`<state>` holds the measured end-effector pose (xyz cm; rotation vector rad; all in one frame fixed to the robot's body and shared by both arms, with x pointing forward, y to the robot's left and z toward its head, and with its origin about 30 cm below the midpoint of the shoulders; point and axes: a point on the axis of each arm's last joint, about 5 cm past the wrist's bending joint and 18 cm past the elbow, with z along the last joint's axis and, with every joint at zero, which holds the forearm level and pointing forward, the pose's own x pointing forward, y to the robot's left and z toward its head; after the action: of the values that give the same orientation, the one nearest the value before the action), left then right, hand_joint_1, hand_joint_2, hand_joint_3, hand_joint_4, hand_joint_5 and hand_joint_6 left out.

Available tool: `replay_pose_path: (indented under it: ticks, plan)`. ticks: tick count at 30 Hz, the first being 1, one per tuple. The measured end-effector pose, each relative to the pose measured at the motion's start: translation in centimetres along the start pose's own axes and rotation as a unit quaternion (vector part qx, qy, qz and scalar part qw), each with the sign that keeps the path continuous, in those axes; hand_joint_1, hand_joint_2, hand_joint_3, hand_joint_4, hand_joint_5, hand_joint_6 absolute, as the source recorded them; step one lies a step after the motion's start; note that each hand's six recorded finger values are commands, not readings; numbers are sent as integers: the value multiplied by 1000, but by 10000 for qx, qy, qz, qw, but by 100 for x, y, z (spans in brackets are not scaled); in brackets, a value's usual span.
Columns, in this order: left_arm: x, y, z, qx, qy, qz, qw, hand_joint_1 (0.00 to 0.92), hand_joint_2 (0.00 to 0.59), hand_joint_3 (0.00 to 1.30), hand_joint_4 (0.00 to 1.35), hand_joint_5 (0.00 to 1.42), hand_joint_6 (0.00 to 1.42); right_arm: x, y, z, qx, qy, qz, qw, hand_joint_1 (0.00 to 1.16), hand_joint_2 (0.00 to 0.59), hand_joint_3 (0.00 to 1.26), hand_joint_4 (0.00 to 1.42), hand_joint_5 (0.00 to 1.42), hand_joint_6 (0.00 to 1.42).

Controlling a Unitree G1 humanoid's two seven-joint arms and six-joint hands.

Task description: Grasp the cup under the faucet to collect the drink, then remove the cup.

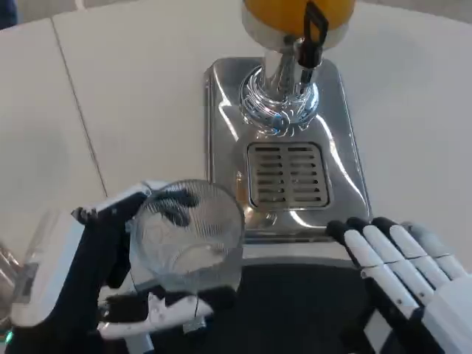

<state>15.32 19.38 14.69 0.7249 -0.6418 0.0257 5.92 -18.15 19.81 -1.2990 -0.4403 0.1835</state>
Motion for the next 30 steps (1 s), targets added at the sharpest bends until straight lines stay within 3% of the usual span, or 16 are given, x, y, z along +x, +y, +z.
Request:
replay_pose_path:
  ticks: [3,11,16,23,30]
  plan:
    - [144,-124,-39,-44,49,157,9999,610,0,1143,1115,1422,1424,-5,-47,-40,-32,148,-98,9998,21,576,0,0,0,0]
    - [549,-509,-94,-105,-28,312,9995,610,0,1143,1115,1422,1424,-31,-139,-27,-85,155,-159,9997,22,576,0,0,0,0]
    - [759,-742,-129,141,-186,197,9995,612,0,1143,1115,1422,1424,-24,-160,-43,-92,158,-154,9997,22,576,0,0,0,0]
    - [1037,-914,-151,427,-521,113,9977,619,0,1143,1103,1421,1424,-5,-170,-50,-161,112,-171,9997,22,576,0,0,0,0]
    - [1231,-1035,-193,592,-568,-168,9965,619,0,1143,1103,1421,1424,18,-152,-36,-165,71,-179,9997,22,576,0,0,0,0]
